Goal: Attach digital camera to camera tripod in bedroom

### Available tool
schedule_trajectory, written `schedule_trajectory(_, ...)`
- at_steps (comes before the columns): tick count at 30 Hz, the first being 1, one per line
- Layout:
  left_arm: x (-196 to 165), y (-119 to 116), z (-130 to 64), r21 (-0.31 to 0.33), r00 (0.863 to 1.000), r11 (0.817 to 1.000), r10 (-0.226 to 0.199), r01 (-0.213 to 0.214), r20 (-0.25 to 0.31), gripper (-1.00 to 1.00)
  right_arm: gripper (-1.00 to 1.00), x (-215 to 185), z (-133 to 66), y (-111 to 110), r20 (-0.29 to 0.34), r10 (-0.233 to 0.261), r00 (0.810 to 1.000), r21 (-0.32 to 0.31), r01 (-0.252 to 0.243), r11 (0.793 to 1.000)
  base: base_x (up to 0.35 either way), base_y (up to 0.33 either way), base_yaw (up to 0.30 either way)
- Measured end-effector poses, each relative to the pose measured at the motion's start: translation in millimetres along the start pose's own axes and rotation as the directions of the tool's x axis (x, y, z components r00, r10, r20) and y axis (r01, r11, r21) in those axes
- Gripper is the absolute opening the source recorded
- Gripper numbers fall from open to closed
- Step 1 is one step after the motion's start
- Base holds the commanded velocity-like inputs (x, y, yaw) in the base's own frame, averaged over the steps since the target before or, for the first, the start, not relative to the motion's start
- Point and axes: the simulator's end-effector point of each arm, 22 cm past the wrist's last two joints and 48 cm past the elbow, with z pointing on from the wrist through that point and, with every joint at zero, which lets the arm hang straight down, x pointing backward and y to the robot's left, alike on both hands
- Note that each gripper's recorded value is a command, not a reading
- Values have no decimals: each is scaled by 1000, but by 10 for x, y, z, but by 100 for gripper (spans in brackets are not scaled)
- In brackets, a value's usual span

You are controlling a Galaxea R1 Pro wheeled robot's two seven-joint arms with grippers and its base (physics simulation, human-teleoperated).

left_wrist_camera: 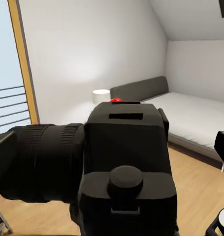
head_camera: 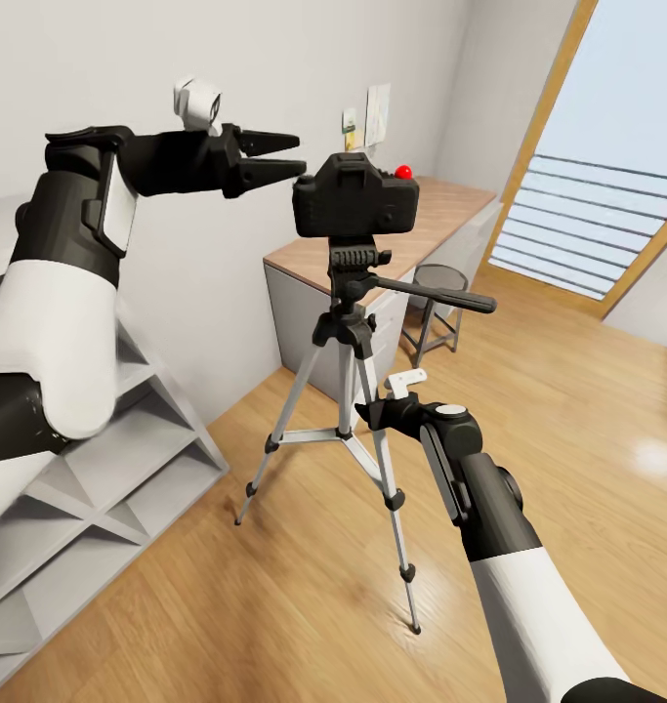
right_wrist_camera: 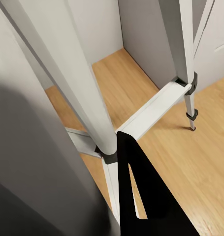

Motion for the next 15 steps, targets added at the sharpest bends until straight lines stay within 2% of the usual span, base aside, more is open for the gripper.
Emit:
schedule_trajectory(3, -9, 84, -92, -33, 1000, 999, -6, 6, 7, 100, -100, 0, 0, 0, 0, 0, 1000, 0, 0, 1000, 0, 0, 0)
schedule_trajectory(5, -47, 183, -202, -73, 1000, 997, -11, 13, 28, 100, -100, 0, 0, 0, 0, 0, 1000, 0, 0, 1000, 0, 0, 0)
schedule_trajectory(10, -136, 311, -376, -123, 997, 992, -21, 31, 80, 100, -100, 0, 0, 0, 0, 1, 1000, 0, -1, 1000, 0, 0, 0)
schedule_trajectory(15, -148, 358, -437, -138, 995, 989, -33, 47, 99, 100, -100, 0, 0, 0, 0, 1, 1000, 0, -1, 1000, 0, 0, 0)
